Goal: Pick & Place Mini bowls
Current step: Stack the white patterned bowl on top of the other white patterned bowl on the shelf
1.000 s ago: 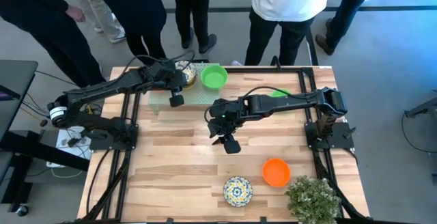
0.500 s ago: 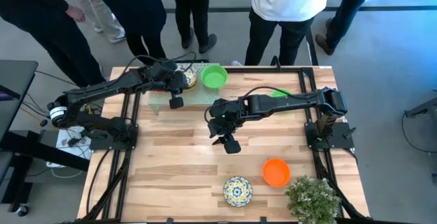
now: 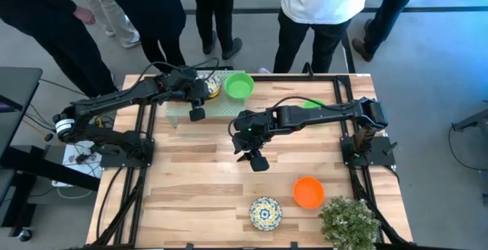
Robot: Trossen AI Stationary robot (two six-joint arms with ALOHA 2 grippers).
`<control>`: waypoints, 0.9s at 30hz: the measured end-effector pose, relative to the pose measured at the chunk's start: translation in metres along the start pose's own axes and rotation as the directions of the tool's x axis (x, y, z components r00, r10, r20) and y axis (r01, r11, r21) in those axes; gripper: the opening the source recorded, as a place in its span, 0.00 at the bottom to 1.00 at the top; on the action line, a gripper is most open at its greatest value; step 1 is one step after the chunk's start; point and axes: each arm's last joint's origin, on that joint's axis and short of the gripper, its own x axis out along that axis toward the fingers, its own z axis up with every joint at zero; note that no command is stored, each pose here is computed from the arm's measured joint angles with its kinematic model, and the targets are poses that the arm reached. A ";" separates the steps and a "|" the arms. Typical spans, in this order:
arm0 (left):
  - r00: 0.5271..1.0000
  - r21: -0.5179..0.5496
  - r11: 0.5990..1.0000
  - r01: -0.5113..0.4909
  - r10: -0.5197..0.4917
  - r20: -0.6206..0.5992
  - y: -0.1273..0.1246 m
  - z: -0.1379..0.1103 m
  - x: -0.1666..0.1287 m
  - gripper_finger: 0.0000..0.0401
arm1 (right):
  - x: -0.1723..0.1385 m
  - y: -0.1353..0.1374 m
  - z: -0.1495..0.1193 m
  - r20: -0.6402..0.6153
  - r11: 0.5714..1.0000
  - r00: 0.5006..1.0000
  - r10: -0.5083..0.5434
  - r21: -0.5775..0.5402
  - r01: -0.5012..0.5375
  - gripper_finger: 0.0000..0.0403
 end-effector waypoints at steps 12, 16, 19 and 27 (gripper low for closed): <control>0.986 0.034 0.999 -0.013 0.007 0.165 -0.014 0.010 -0.044 0.21 | 0.000 0.000 0.000 0.000 1.000 1.000 0.000 0.002 0.000 0.33; 0.969 -0.011 1.000 0.016 -0.013 0.248 -0.024 0.013 -0.066 0.21 | 0.001 0.003 0.000 -0.002 0.999 1.000 0.004 0.044 -0.004 0.33; 0.940 -0.027 0.991 0.130 -0.115 0.321 -0.036 0.016 -0.079 0.21 | 0.004 0.012 0.001 -0.019 0.999 1.000 0.016 0.041 -0.015 0.33; 0.842 0.102 0.904 0.416 -0.425 0.331 -0.086 0.012 -0.076 0.19 | 0.014 0.056 -0.007 -0.172 0.996 0.985 0.011 0.085 0.004 0.33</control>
